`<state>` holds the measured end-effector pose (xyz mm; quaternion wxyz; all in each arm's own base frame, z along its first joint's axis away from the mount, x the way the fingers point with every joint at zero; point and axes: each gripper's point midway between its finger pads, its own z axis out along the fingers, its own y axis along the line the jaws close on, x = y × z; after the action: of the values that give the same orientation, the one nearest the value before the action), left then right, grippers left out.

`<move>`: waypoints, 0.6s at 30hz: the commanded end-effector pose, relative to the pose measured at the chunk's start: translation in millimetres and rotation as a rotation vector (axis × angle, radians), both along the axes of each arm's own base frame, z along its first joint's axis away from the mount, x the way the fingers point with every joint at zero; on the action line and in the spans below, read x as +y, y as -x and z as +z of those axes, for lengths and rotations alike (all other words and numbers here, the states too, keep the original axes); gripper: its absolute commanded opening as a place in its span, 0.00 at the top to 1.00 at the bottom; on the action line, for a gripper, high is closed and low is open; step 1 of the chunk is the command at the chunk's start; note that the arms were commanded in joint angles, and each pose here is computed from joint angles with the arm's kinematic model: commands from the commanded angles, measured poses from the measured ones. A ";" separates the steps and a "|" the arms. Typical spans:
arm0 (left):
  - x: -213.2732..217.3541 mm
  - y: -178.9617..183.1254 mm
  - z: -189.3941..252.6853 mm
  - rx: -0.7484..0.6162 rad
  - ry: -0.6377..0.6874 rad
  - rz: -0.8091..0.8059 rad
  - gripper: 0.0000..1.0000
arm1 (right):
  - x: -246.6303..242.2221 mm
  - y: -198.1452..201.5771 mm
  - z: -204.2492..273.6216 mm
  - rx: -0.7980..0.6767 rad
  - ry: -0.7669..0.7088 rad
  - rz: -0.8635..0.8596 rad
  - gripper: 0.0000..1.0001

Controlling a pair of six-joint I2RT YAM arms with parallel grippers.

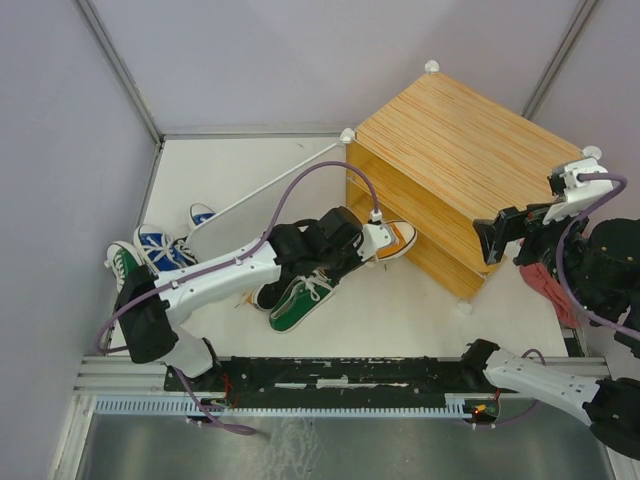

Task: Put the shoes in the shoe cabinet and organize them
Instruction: Place the shoe in the shoe cabinet.

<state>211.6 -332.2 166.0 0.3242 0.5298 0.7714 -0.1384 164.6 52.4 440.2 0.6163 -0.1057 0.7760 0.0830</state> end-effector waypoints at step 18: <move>21.3 -7.2 116.7 -0.187 0.162 0.060 0.97 | 18.4 -16.2 7.8 0.016 0.053 0.021 0.01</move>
<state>199.6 -296.2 218.4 0.3343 0.5247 0.7739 -0.1184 175.8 67.5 433.6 0.5904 -0.1327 0.7934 0.0657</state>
